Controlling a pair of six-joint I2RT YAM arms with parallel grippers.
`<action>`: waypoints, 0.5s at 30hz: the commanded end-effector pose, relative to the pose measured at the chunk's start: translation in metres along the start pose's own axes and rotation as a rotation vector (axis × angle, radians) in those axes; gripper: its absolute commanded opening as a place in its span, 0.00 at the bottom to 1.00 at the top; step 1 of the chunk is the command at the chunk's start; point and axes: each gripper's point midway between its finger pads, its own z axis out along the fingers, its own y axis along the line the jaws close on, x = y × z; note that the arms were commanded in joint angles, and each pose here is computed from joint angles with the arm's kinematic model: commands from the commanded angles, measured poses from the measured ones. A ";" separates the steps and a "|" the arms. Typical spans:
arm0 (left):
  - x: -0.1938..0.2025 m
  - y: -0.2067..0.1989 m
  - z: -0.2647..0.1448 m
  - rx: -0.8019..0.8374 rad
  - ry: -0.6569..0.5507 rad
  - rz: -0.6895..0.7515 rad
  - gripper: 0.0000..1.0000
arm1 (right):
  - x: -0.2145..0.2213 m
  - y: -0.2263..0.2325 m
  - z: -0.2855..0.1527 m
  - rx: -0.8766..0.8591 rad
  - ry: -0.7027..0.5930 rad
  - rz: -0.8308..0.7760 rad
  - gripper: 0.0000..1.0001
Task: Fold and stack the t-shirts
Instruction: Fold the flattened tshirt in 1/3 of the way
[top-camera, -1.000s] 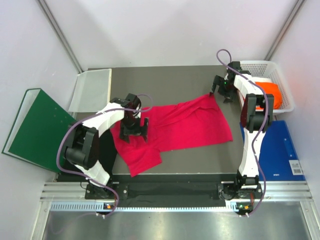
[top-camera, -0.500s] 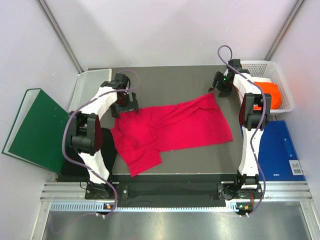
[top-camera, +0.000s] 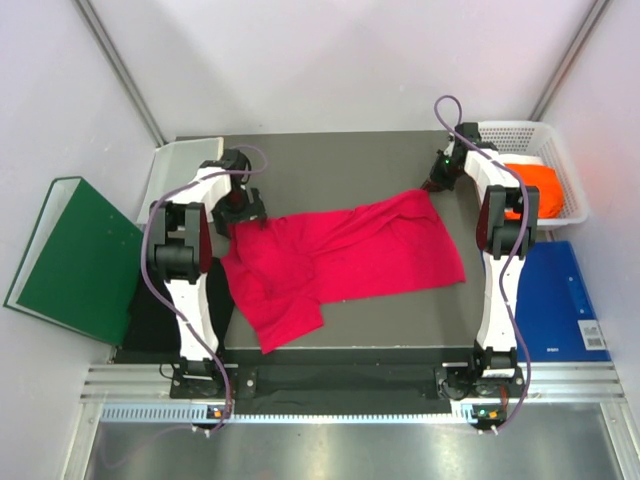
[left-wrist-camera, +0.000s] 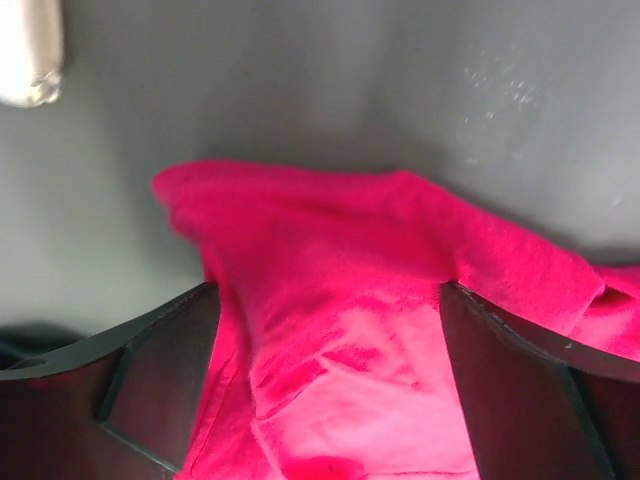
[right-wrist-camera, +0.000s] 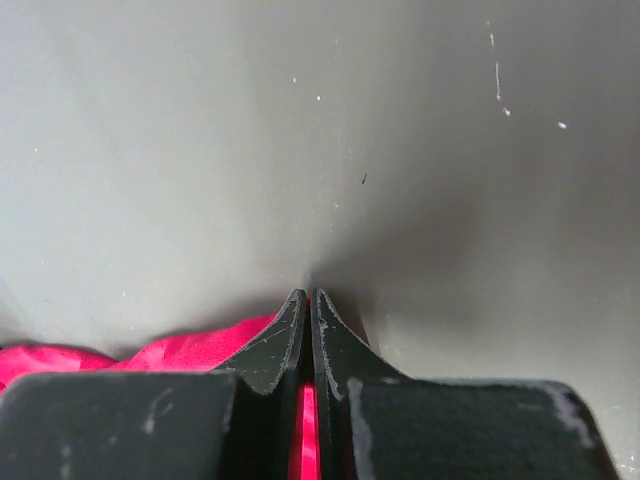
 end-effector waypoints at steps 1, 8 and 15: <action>-0.027 -0.013 0.001 0.040 -0.071 -0.029 0.90 | 0.010 -0.020 0.002 0.058 0.039 0.017 0.00; -0.064 -0.019 0.007 0.022 -0.137 -0.054 0.00 | -0.010 -0.024 -0.014 0.080 -0.031 0.031 0.00; -0.126 -0.030 -0.005 0.068 -0.269 -0.117 0.00 | -0.045 -0.035 -0.032 0.085 -0.136 0.056 0.00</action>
